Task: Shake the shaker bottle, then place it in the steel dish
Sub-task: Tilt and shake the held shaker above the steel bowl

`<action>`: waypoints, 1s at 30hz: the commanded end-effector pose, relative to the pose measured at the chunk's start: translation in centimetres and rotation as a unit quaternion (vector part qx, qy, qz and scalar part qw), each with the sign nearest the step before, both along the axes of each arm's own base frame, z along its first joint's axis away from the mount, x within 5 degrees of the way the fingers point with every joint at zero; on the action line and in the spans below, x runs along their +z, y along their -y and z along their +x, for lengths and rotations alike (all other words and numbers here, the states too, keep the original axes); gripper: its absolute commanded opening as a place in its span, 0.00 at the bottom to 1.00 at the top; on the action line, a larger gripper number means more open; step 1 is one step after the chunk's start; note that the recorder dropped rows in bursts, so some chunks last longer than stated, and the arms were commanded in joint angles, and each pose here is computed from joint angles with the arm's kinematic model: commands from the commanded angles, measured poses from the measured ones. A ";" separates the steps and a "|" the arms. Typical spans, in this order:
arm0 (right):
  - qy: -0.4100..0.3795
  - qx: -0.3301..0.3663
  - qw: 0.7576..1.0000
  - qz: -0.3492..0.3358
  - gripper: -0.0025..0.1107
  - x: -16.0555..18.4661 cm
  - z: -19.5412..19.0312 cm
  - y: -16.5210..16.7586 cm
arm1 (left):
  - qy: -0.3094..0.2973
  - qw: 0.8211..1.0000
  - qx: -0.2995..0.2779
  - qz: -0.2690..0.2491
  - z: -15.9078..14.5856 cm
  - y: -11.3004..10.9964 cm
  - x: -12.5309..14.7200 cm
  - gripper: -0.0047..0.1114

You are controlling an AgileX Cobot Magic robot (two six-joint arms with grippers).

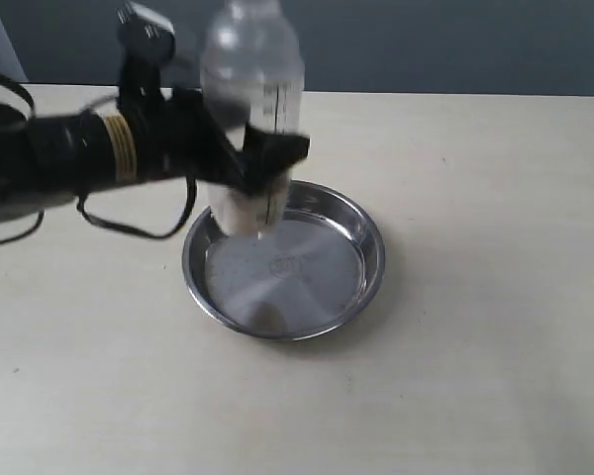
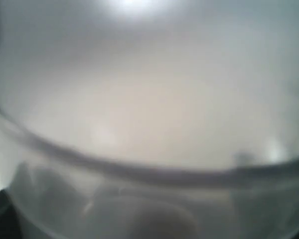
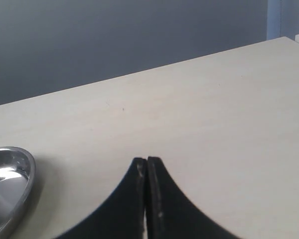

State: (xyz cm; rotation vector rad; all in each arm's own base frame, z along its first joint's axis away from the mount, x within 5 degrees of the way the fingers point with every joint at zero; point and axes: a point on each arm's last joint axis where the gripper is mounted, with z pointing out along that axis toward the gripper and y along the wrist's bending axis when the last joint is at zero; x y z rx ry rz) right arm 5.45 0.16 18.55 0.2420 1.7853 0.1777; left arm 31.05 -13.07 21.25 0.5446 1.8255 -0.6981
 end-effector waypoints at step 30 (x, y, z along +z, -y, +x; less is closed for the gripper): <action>0.006 0.001 1.000 -0.003 0.02 0.0 0.0 0.0 | 0.102 0.993 0.011 -0.056 -3.6 1.6 8.2 0.04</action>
